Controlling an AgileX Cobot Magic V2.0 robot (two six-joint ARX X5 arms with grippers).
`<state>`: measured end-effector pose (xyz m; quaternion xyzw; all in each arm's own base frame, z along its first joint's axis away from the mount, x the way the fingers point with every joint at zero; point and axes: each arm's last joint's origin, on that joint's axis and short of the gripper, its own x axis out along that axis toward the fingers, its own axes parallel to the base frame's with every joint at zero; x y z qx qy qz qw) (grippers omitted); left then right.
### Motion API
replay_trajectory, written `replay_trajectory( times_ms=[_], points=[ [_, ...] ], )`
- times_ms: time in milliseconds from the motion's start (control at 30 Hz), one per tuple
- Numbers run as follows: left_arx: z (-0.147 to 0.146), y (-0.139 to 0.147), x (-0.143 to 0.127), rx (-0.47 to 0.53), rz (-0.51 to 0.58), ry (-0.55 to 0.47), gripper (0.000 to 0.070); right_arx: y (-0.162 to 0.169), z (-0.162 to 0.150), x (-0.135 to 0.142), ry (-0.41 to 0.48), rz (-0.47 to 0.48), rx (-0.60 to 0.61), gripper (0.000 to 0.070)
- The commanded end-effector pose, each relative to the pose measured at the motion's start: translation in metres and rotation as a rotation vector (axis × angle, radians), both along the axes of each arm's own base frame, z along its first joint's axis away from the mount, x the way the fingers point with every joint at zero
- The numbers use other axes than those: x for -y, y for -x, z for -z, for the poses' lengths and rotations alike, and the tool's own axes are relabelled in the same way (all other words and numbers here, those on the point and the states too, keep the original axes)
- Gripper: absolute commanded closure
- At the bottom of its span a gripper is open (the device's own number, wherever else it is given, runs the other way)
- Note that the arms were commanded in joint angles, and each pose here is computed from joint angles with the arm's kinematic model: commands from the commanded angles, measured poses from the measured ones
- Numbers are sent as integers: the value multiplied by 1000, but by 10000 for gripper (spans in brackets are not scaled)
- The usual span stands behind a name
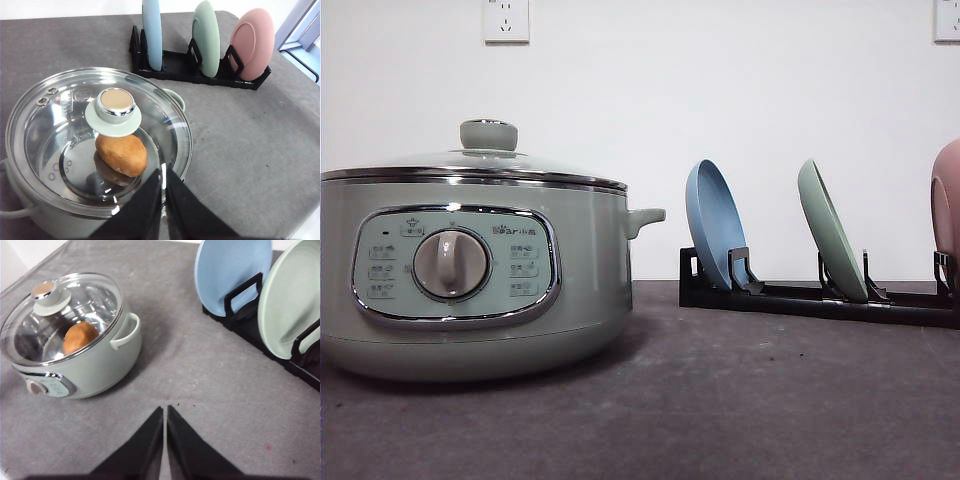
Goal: Transfer potato from steamer to green plate
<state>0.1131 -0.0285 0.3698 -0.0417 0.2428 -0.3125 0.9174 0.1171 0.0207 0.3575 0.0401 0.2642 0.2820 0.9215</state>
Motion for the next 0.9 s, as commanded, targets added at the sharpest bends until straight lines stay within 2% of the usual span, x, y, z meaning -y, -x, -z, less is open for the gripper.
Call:
replay_trajectory(
  times_ms=[0,67,100,133,167,233,267,300,333,767,867],
  points=[
    [-7,1,0,41,20,-6,697,1,-6,-1,8,-14,29,700],
    [-8,2,0,41,19,-5,686,1,-6,-1,7,-14,29,700],
    [-8,2,0,41,19,-5,656,1,-6,-1,6,-13,28,692],
    [-8,2,0,39,18,-3,606,1,-6,-1,3,-11,24,653],
    [-8,2,0,37,17,-1,536,1,-6,-1,0,-9,22,580],
    [-7,2,0,36,16,-1,345,1,-6,-1,-8,-4,12,382],
    [-7,2,0,35,16,0,266,1,-6,-1,-15,1,6,305],
    [-7,2,0,34,16,0,188,1,-6,-1,-20,4,2,251],
    [-7,2,0,30,15,1,141,1,-6,-1,-22,6,0,233],
    [-7,2,0,25,15,1,135,0,-6,0,-39,32,-15,233],
    [-7,2,0,25,15,1,137,-4,-6,0,-72,56,-35,233]
  ],
)
